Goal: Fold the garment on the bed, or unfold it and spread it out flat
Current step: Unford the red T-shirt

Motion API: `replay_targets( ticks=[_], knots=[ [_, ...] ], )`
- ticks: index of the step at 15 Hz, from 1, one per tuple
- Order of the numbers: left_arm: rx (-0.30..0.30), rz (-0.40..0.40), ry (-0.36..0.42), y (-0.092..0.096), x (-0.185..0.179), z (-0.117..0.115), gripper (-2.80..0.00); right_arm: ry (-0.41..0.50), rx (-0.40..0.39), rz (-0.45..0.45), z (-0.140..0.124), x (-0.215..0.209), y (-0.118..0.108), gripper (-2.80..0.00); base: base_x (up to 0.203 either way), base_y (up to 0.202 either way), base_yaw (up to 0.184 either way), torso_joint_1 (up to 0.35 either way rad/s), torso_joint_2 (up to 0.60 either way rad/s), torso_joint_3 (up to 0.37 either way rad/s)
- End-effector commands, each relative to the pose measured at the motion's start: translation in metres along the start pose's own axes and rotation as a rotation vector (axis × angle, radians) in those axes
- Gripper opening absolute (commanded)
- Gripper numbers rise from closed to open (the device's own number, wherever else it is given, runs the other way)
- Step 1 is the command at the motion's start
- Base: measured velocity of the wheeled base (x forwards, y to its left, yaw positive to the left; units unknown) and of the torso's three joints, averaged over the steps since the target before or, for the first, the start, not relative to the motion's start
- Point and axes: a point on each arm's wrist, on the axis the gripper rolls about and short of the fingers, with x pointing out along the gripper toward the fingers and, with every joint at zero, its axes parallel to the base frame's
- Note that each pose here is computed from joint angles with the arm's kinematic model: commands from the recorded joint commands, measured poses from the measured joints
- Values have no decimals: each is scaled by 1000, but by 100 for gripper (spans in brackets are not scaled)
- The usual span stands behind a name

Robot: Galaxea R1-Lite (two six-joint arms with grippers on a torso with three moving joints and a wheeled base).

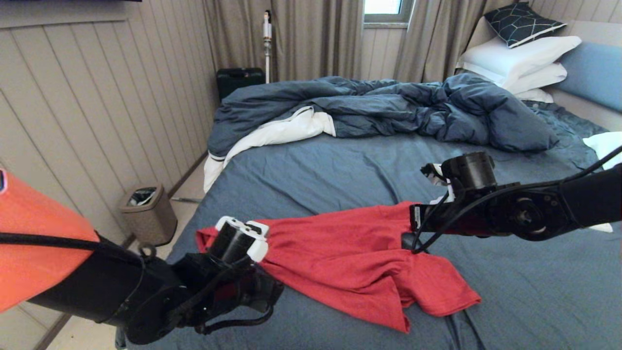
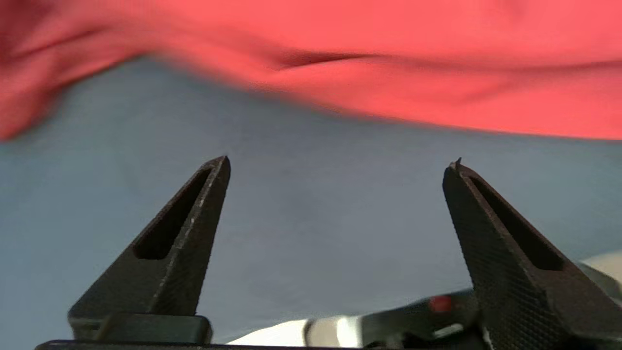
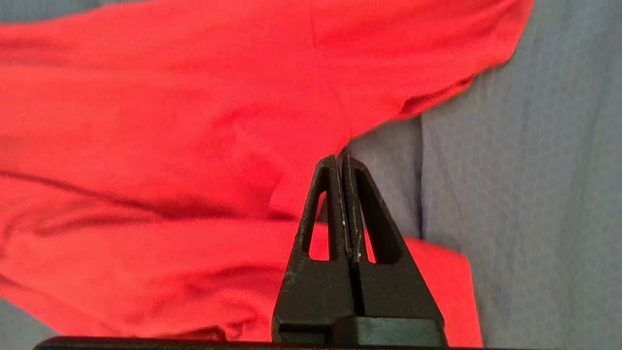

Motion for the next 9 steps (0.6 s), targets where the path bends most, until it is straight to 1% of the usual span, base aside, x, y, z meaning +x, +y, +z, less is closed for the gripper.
replay_targets(
  ticks=[1, 2, 3, 4, 6, 7, 9],
  knots=[
    [19, -18, -6, -15, 10, 4, 0, -7, 2, -1, 3, 1, 0, -280, 0, 0, 0, 0, 0, 0],
    [13, -18, -14, -20, 16, 11, 0, -9, 2, -1, 3, 0, 0, -280, 0, 0, 0, 0, 0, 0],
    [2, -13, -2, -22, 20, 15, 0, -11, 2, -1, 3, -1, 0, -280, 0, 0, 0, 0, 0, 0],
    [-7, -10, 21, -23, 22, 14, 0, -11, 3, -2, 3, -1, -1, -280, 0, 0, 0, 0, 0, 0],
    [-7, -17, 26, -24, 21, 15, 0, -13, 2, 0, 4, -1, 0, -280, 0, 0, 0, 0, 0, 0],
    [-11, -12, 46, -25, 21, 18, 0, -12, 3, 0, 4, 0, -1, -280, 0, 0, 0, 0, 0, 0],
    [-52, -1, 82, -26, 19, 26, 0, -9, 1, 2, 3, 0, 0, -280, 0, 0, 0, 0, 0, 0]
  ],
)
